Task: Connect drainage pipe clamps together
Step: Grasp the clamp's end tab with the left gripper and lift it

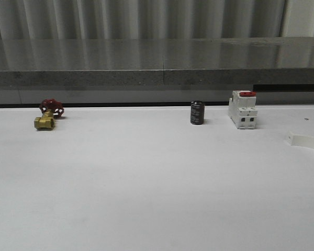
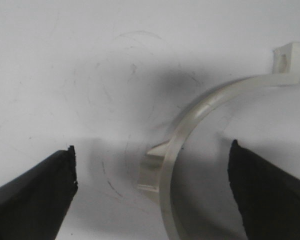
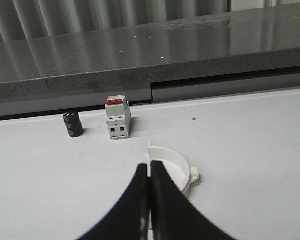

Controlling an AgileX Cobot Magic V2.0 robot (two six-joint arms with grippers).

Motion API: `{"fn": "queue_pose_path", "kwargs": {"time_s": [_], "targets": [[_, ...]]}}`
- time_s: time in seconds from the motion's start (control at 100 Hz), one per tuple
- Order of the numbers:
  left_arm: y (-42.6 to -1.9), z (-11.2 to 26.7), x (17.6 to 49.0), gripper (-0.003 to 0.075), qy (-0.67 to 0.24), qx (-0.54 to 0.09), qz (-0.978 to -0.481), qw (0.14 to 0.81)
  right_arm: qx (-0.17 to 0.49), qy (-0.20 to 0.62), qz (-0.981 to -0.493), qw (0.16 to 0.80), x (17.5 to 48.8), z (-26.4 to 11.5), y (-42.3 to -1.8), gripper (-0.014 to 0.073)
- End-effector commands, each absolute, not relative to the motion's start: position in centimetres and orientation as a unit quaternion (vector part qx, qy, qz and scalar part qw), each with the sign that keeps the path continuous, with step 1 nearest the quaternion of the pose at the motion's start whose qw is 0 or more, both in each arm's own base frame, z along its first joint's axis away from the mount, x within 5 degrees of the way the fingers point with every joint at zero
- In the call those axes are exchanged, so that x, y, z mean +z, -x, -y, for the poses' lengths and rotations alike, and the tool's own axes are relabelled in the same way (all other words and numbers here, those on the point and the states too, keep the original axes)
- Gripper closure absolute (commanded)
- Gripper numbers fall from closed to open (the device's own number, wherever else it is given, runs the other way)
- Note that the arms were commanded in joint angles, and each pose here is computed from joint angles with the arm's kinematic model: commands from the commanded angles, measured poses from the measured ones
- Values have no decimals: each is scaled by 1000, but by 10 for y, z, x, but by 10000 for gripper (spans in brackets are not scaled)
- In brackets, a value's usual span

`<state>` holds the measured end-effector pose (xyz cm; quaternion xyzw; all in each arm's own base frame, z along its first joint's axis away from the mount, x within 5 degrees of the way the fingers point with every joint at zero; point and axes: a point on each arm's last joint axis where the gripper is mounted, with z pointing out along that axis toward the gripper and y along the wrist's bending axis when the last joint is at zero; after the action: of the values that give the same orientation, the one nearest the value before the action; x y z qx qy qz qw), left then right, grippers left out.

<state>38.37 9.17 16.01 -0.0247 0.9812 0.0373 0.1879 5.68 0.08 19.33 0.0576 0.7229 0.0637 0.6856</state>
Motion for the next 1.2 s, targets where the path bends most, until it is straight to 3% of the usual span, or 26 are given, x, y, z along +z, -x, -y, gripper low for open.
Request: {"fn": "queue_pose_path", "kwargs": {"time_s": [0.0, 0.42, 0.51, 0.73, 0.82, 0.92, 1.19], "targets": [[-390, -95, 183, 122, 27, 45, -971, 235, 60, -52, -680, 729, 208, 0, -54, 664], [-392, -95, 168, 131, 29, 40, -975, 216, 60, -52, -680, 729, 208, 0, -54, 664], [-392, -95, 168, 202, 29, 40, -975, 216, 60, -52, -680, 729, 208, 0, -54, 664], [-389, -94, 172, 563, 29, 38, -977, 209, 60, -52, -680, 729, 208, 0, -54, 664], [-387, -94, 175, 656, 29, 37, -978, 205, 60, -52, -680, 729, 208, 0, -54, 664], [-384, -93, 184, 689, 29, 38, -977, 207, 60, -52, -680, 729, 208, 0, -54, 664], [-371, -66, 228, 689, 23, 9, -975, 223, 60, -52, -680, 729, 208, 0, -54, 664]]}}
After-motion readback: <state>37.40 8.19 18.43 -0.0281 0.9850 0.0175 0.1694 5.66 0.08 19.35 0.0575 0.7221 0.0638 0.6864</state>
